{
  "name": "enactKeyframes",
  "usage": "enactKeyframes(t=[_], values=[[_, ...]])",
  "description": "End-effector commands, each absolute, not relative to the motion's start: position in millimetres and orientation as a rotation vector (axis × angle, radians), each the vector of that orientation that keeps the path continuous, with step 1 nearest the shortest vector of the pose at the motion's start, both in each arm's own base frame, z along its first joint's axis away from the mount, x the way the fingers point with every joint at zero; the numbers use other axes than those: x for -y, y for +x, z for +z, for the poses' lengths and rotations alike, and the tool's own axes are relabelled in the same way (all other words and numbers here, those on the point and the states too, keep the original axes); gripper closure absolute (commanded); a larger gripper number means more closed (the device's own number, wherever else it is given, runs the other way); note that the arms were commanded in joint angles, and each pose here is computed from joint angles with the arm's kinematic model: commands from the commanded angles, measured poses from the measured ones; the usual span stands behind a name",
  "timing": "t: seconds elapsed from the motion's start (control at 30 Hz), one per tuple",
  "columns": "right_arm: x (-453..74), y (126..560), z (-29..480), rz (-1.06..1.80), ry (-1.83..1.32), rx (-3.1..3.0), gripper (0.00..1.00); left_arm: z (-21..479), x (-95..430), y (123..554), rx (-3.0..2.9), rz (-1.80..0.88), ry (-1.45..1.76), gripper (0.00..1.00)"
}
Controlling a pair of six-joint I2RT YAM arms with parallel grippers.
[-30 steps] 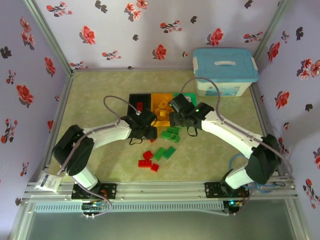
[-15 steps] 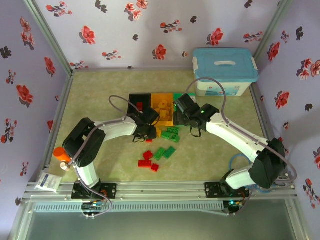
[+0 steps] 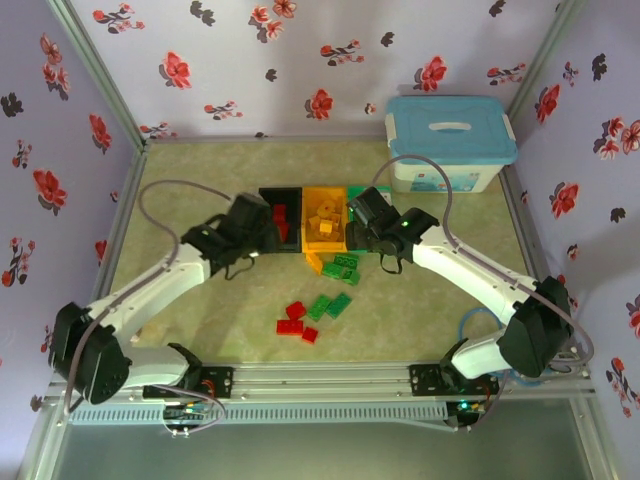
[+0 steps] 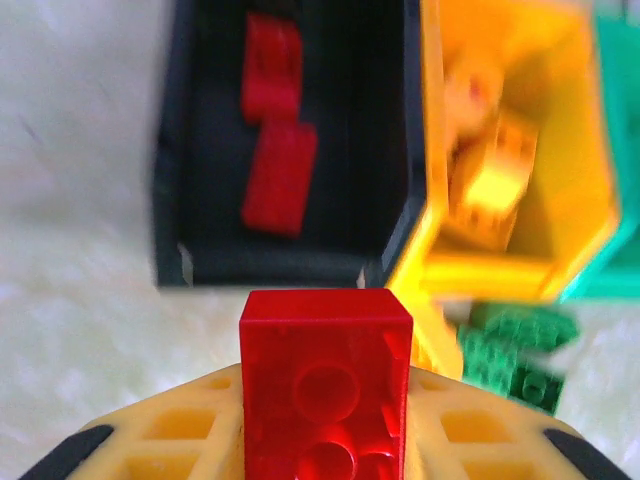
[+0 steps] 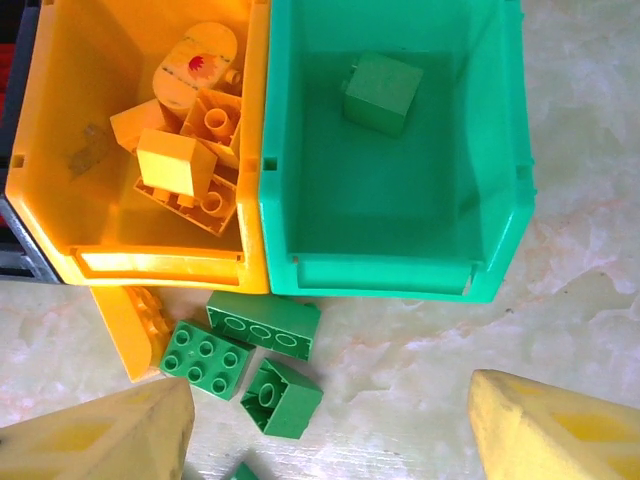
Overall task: Sort the legos into containers by color
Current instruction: Place the lego in the container.
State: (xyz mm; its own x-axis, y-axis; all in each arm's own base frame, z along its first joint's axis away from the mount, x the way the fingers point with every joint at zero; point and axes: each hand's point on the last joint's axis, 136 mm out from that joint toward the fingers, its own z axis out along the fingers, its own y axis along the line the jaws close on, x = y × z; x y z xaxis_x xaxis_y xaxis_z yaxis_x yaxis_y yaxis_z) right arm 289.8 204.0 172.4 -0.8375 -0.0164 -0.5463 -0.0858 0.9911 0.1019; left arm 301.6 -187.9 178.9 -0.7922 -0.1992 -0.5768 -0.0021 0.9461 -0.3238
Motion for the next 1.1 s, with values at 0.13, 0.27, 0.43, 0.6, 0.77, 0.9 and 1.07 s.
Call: enactKeyframes(t=[0.13,0.27,0.43,0.6,0.77,0.9,1.07], values=[[-217.8,279.8,159.8,0.285,-0.072,-2.615,0.28,173.7,179.5,333.4,-2.519,-0.325,-0.062,0.69],[-225.5,268.4,151.3,0.333,-0.112,-2.635,0.29,157.3,188.6,354.5,-2.567,-0.303,-0.037,0.69],[-239.7,252.3,141.8,0.362,-0.212,-2.66,0.28,137.9,195.2,375.4,-2.614,-0.278,-0.028,0.65],[-255.7,241.5,139.9,0.379,-0.285,-2.661,0.29,127.4,199.6,387.7,-2.643,-0.261,-0.027,0.6],[-277.9,228.1,145.2,0.405,-0.431,-2.642,0.28,141.9,199.9,385.1,-2.622,-0.28,-0.02,0.38],[-296.4,211.2,147.8,0.445,-0.584,-2.629,0.26,160.3,194.8,374.3,-2.582,-0.304,-0.02,0.33],[-322.0,174.5,144.3,0.483,-0.856,-2.593,0.25,179.9,181.0,350.9,-2.515,-0.347,-0.043,0.33]])
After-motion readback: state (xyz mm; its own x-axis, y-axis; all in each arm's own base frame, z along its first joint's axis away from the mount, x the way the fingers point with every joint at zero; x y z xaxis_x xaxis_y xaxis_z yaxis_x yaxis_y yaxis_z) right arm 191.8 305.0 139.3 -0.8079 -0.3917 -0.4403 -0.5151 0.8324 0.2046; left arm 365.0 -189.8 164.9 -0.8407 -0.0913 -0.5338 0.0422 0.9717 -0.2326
